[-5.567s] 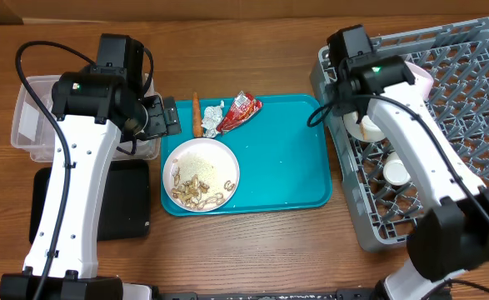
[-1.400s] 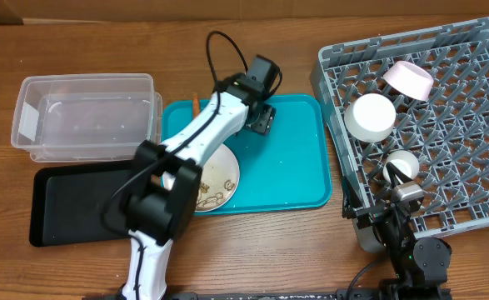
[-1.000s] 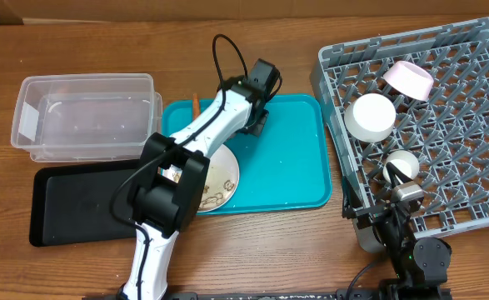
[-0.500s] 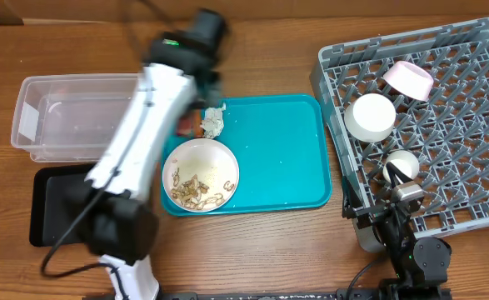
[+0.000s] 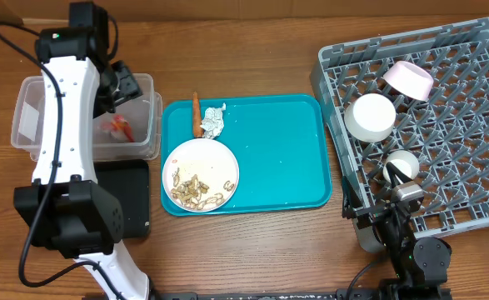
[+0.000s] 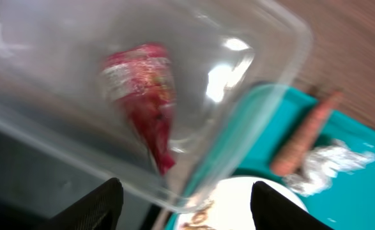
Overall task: Sort waste into correct bins and load items into the dishwasher
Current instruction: 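Grasp the red wrapper with the left gripper and drop it in the clear bin, then grasp the crumpled white foil with the left gripper, drop it in the clear bin, then grasp the carrot with the left gripper and set it on the black tray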
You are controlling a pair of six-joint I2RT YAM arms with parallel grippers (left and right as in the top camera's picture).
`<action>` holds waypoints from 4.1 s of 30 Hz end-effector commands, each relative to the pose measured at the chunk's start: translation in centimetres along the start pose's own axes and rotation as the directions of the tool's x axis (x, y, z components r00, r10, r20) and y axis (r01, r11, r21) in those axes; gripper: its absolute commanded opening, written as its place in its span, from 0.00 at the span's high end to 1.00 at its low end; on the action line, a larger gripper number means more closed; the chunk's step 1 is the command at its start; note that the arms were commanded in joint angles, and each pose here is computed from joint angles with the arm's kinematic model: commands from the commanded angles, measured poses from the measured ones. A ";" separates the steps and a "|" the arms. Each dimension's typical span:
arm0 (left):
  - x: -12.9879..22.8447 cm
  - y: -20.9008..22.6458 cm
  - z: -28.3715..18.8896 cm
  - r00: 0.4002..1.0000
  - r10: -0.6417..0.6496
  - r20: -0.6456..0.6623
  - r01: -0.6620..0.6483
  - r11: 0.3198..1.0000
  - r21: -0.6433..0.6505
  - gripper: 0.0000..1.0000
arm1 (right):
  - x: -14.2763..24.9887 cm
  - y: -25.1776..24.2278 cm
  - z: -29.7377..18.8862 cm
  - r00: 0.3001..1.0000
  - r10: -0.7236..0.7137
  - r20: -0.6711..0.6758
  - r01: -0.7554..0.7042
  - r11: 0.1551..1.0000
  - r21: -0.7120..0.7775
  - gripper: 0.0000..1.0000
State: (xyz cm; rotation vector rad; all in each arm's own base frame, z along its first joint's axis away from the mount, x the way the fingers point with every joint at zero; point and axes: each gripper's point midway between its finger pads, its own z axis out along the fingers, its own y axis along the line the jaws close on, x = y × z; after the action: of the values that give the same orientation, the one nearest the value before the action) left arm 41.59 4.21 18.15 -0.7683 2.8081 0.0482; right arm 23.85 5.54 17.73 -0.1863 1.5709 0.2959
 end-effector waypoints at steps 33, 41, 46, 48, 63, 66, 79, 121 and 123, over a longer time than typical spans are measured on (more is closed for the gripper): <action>8.2 -16.5 8.2 0.812 0.577 -0.082 -0.577 0.816 0.029 0.96 | 0.1 0.0 0.0 1.000 0.003 0.006 -0.003 1.000 -0.003 0.00; 2.8 -8.4 1.6 0.934 0.333 -0.130 -0.342 0.939 -0.045 0.96 | 0.1 0.0 0.0 1.000 0.003 0.006 -0.003 1.000 -0.003 0.00; -0.3 -1.4 1.5 0.975 0.151 -0.162 -0.168 0.981 -0.097 0.96 | 0.1 0.0 0.0 1.000 0.003 0.006 -0.003 1.000 -0.003 0.00; -1.1 1.0 1.9 0.981 0.084 -0.175 -0.102 0.990 -0.098 0.96 | 0.1 0.0 0.0 1.000 0.003 0.006 -0.003 1.000 -0.003 0.00; 2.1 -7.7 3.4 0.927 0.343 -0.151 -0.344 0.939 0.018 0.00 | 0.1 0.0 0.0 1.000 0.003 0.006 -0.003 1.000 -0.003 0.00; 3.6 -9.3 5.6 0.929 0.328 -0.168 -0.331 0.943 0.010 0.03 | 0.1 0.0 0.0 1.000 0.003 0.006 -0.003 1.000 -0.003 0.00; 8.2 -12.0 14.4 0.913 0.362 -0.189 -0.354 0.932 0.077 0.33 | 0.1 0.0 0.0 1.000 0.003 0.006 -0.003 1.000 -0.003 0.00; 4.8 -5.5 -5.7 0.989 0.146 0.033 -0.148 0.986 0.078 0.94 | 0.1 0.0 0.0 1.000 0.003 0.006 -0.003 1.000 -0.003 0.00; 5.4 -2.7 -7.2 0.994 0.103 0.036 -0.103 0.995 0.000 0.94 | 0.1 0.0 0.0 1.000 0.003 0.006 -0.003 1.000 -0.003 0.00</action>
State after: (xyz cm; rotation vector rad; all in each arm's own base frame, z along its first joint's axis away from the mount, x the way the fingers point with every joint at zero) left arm 39.09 -4.90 21.15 -0.4263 2.8974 -0.0967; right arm 23.85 5.54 17.72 -0.1863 1.5717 0.2959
